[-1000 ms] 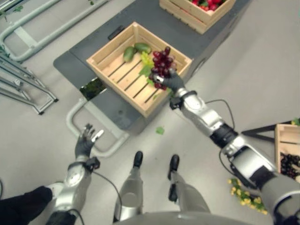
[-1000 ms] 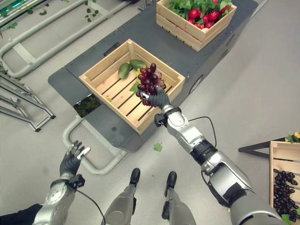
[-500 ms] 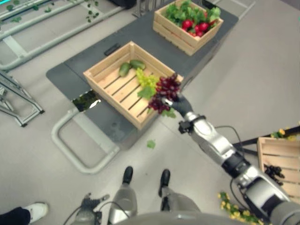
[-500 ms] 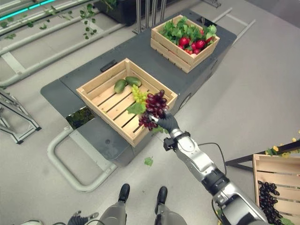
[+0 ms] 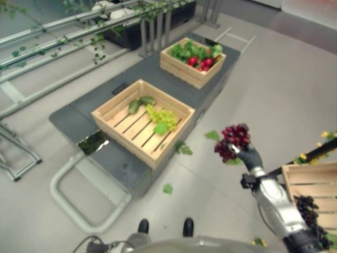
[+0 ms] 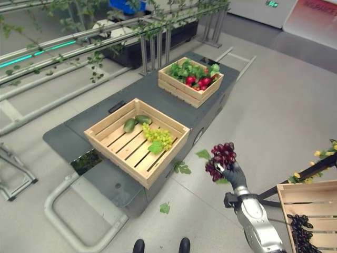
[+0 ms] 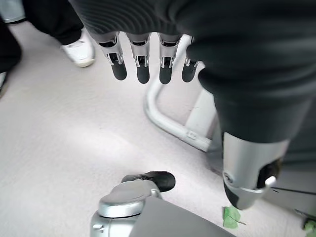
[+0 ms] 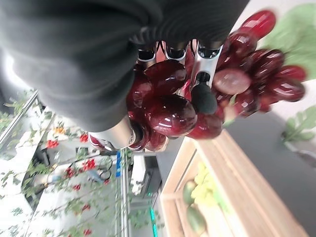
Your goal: Pick up the fruits from the basket on one side to the basket on the other side
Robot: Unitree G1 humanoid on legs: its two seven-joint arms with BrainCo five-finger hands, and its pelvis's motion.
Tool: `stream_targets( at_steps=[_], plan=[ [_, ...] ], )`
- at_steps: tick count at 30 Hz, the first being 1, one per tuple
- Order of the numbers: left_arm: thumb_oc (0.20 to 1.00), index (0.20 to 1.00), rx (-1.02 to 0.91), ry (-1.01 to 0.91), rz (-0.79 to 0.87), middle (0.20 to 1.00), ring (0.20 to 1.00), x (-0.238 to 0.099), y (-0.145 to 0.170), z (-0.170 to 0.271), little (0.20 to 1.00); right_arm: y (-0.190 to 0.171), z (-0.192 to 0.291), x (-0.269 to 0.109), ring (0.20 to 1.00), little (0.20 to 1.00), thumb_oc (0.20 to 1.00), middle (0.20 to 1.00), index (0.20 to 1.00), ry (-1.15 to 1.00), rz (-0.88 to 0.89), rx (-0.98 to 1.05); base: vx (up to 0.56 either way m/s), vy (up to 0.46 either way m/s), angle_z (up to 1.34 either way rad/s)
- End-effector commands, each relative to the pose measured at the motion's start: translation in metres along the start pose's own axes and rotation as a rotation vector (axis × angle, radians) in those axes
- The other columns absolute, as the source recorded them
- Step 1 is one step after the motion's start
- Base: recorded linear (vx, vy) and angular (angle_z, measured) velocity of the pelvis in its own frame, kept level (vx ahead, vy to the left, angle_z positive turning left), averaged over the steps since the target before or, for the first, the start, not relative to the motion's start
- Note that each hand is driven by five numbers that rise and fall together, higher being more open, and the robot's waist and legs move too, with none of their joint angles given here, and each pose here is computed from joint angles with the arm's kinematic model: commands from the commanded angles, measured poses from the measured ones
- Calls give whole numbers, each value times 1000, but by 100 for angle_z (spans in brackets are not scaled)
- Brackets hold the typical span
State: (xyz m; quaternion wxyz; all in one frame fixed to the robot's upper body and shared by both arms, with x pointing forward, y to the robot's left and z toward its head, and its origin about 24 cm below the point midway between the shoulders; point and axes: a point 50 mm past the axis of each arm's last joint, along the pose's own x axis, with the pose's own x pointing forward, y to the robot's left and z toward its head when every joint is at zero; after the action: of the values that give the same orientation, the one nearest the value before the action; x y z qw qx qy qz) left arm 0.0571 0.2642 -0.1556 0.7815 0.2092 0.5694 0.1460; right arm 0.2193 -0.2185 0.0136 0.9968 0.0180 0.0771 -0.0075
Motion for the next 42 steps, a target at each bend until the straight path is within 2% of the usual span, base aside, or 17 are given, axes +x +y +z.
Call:
stream_targets(
  at_steps=[1,7,15,19,24,29,35,42],
  plan=[
    [1000,1000,94,-31,31,1000,1000,3,5,7,1000,10,52,12,200,200,200,200,200,-277,38,-9,-22,14,-44],
    [1000,1000,60,-56,29,1000,1000,5,8,17,1000,9,52,7,200,200,200,200,200,-271,55,-27,-20,-22,-110],
    [1000,1000,109,-41,-55,1000,1000,0,-15,11,1000,-15,48,-11,200,200,200,200,200,-250,-38,-93,104,-79,-22],
    [1000,1000,15,-68,-43,1000,1000,-2,-22,22,1000,-22,60,-15,200,200,200,200,200,-299,-59,-135,37,-190,-50],
    [1000,1000,-87,-58,-12,1000,1000,-2,-23,25,1000,-21,62,-14,200,200,200,200,200,-309,-57,-140,18,-135,-72],
    [1000,1000,-160,56,-3,1000,1000,-7,-28,-4,1000,-11,61,-7,200,200,200,200,200,-307,-17,-117,178,56,-102],
    [1000,1000,-146,107,-10,1000,1000,-9,-30,-18,1000,-3,60,-2,200,200,200,200,200,-302,27,-122,189,86,-99],
    [1000,1000,-66,10,-13,1000,1000,-4,-26,7,1000,3,61,-1,200,200,200,200,200,-311,34,-97,30,210,-75]
  ],
)
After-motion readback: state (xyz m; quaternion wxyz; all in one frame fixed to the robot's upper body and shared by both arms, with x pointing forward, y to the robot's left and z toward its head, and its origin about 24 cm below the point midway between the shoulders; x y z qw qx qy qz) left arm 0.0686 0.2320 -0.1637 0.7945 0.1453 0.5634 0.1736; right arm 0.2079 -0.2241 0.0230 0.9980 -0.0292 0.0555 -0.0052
